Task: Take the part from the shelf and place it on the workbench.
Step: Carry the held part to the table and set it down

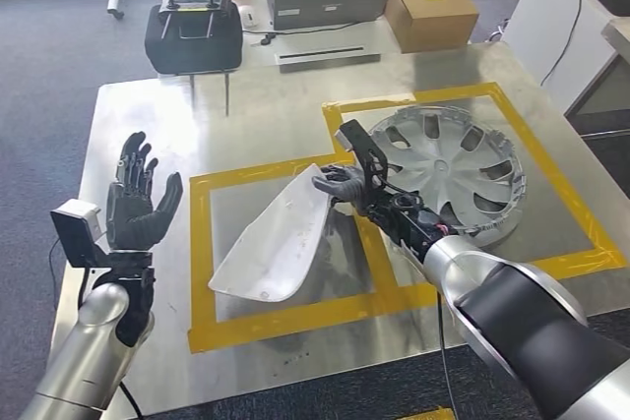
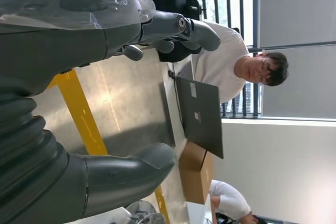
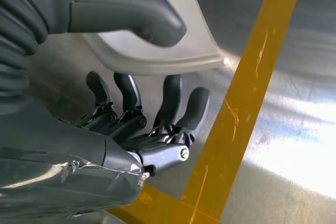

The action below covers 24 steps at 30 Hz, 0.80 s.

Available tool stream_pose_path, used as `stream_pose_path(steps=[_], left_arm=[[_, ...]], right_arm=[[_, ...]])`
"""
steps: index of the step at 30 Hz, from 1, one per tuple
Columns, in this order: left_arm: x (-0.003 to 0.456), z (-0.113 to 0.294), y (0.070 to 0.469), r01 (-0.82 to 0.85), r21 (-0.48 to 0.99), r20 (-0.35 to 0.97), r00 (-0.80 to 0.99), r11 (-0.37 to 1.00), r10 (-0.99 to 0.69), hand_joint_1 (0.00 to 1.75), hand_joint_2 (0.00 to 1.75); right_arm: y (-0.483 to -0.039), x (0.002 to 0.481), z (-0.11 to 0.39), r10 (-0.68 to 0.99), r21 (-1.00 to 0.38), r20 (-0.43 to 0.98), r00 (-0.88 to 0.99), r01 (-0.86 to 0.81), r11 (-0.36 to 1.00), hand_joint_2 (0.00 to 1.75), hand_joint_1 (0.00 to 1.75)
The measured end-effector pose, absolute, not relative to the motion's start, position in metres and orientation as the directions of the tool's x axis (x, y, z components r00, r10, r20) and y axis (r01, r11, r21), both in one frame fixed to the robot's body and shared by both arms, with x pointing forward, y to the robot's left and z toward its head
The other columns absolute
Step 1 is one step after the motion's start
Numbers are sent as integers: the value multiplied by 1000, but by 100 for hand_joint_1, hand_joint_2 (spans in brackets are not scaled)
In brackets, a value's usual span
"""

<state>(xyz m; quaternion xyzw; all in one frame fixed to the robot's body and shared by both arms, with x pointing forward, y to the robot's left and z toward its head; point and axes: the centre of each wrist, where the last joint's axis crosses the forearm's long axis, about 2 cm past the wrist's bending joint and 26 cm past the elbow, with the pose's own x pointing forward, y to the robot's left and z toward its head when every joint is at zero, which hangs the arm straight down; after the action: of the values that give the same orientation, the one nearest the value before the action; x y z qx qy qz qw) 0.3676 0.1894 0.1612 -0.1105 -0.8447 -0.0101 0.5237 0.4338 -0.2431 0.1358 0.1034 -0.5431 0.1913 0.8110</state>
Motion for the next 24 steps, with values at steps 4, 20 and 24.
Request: stream_pose_path(steps=[4, 20, 24], left_arm=[[367, 161, 189, 197, -100, 887, -427, 975, 177, 0, 175], [367, 160, 190, 178, -100, 886, -431, 979, 169, 0, 0], [366, 159, 190, 170, -99, 889, -427, 980, 164, 0, 0]], right_arm=[[-244, 434, 136, 199, -41, 920, 337, -421, 906, 0, 0], [-246, 434, 136, 164, -24, 937, 307, -412, 911, 0, 0], [-246, 436, 139, 137, -13, 950, 280, -405, 914, 0, 0]])
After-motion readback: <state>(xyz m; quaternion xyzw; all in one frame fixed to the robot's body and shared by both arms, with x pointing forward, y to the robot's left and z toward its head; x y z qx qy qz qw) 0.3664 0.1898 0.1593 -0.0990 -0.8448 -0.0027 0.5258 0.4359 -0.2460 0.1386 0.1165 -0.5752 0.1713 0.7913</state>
